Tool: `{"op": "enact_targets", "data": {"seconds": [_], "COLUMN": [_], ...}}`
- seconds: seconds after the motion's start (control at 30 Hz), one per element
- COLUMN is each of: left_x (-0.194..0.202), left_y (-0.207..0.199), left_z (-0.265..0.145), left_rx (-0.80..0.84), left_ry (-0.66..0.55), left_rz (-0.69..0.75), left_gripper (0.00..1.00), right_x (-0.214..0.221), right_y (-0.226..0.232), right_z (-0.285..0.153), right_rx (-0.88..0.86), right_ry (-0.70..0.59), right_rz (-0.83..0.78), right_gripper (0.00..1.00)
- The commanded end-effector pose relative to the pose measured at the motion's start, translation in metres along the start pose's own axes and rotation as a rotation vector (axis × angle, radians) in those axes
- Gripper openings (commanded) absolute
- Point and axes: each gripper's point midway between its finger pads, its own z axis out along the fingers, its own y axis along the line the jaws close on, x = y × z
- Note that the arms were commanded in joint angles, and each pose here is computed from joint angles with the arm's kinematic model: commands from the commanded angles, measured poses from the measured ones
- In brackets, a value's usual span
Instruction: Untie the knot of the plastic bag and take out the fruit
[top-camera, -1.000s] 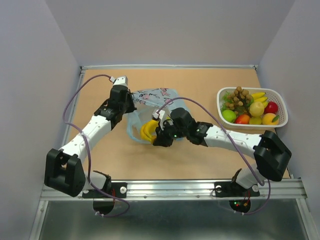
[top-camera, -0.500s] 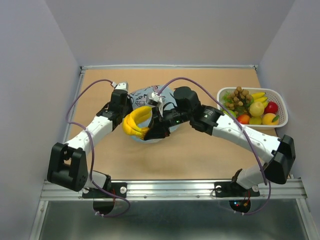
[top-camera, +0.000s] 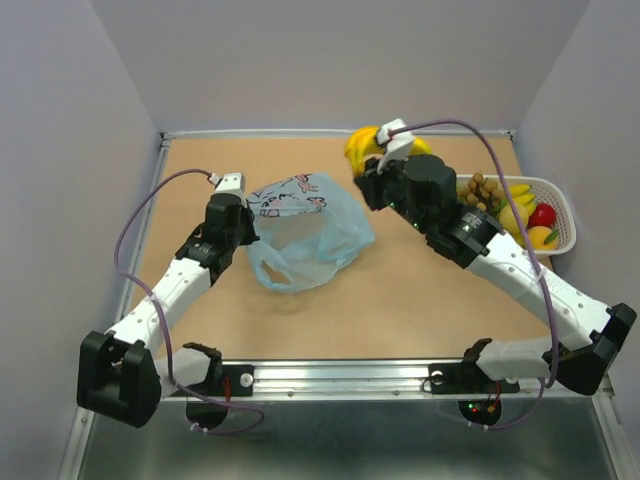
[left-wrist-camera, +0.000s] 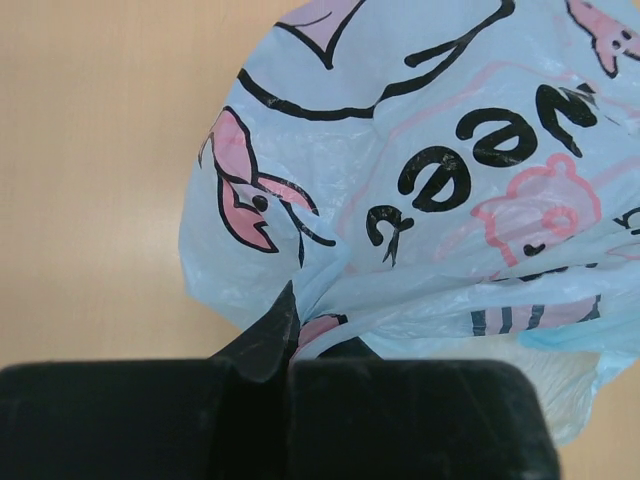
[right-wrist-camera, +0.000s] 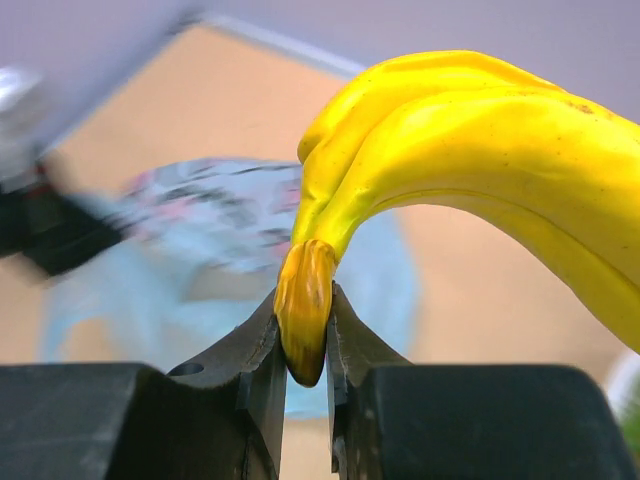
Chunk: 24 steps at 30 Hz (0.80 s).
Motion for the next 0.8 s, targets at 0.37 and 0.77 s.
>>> {"op": "enact_targets", "data": {"seconds": [0.37,0.77], "left_x": [-0.005,-0.010], "left_y": [0.006,0.005], "left_z": [-0.020,-0.024], "left_rx": [0.034,0.045], "left_ry": [-0.113,-0.135], "left_rz": [0.045,0.052], "left_gripper": [0.00,0.00], "right_x": [0.085,0.131], "right_y": [-0.318,-0.450], "right_z": [-0.129,-0.174], "right_rx": [1.042,1.375], "right_ry": [-0.004,-0.144], "right_rz": [0.316,0.591], "right_gripper": [0.01,0.01]}}
